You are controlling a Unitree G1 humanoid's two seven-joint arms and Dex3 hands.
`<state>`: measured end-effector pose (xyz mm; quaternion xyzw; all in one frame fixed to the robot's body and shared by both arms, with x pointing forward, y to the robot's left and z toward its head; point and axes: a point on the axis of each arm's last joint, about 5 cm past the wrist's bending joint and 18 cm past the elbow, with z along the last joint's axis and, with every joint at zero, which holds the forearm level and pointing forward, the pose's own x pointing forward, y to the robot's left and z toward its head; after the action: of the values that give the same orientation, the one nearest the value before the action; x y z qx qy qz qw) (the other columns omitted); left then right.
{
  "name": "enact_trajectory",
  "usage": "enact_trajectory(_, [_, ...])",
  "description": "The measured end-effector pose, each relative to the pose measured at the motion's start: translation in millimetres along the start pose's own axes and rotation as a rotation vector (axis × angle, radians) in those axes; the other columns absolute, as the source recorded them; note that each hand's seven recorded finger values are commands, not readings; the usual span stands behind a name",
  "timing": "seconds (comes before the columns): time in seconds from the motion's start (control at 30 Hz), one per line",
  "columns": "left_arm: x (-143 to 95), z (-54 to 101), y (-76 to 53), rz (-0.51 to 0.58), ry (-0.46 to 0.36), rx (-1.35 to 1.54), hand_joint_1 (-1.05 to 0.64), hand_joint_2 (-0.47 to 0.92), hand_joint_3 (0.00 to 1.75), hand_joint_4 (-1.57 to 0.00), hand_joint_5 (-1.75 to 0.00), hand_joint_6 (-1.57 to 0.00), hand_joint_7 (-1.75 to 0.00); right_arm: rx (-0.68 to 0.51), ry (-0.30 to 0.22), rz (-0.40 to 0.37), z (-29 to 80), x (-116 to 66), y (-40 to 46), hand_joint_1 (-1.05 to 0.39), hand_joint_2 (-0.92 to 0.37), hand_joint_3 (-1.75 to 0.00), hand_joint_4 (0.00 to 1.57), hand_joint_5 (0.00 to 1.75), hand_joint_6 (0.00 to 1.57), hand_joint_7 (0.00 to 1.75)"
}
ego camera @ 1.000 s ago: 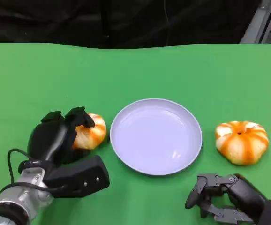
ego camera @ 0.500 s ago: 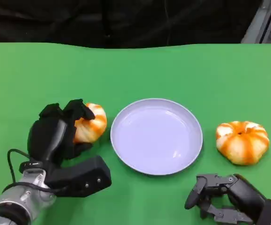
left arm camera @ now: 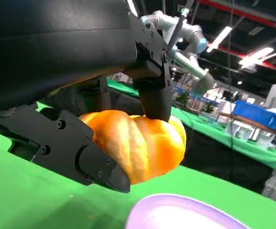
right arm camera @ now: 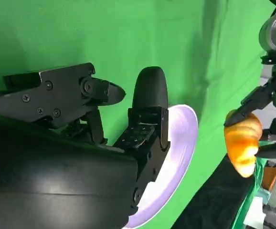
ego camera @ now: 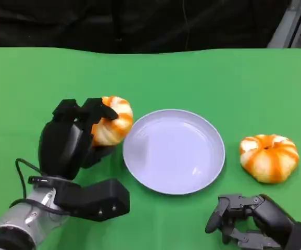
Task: Grasp the bread from the table and place it into the plate.
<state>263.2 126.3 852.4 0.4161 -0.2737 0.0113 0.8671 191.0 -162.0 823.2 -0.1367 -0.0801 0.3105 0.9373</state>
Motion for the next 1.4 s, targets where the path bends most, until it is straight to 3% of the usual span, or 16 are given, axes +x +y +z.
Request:
enact_trajectory(0.17, [6.1,8.5,1.4,0.031,-0.052,-0.026,-0.06,0.84,0.00,-0.54,-1.65,-0.57,-1.35,0.000,0.001,0.001,-0.1,0.2,0.2,0.03,-0.92,-0.46,0.69,1.53,0.74,1.12])
enact_trajectory(0.33, [11.0,19.6,-0.7,-0.005,-0.086,-0.076,-0.06,0.82,0.00,-0.53,-1.69,-0.57,-1.39,0.001,0.005,0.003,-0.7,-0.1,0.7,0.01,-0.92,-0.46,0.69,1.51,0.74,1.12])
enact_trajectory(0.6, [15.1,37.8,-13.5,-0.067,-0.104,-0.143,-0.04,0.82,0.00,-0.54,-1.68,-0.58,-1.42,-0.019,-0.003,0.011,0.3,2.4,2.4,0.01,-0.92,-0.46,0.71,1.50,0.74,1.13])
enact_trajectory(1.13, [33.5,53.9,-22.3,-0.190,-0.132,-0.205,-0.04,0.84,0.00,-0.54,-1.61,-0.58,-1.35,-0.012,0.000,0.007,0.2,3.5,4.2,-0.01,-0.92,-0.45,0.71,1.48,0.76,1.13])
enact_trajectory(1.4, [33.6,52.9,-26.6,-0.243,-0.129,-0.199,-0.07,0.83,0.00,-0.55,-1.60,-0.59,-1.34,-0.012,0.004,0.008,0.3,4.7,4.7,0.00,-0.92,-0.44,0.71,1.46,0.76,1.12])
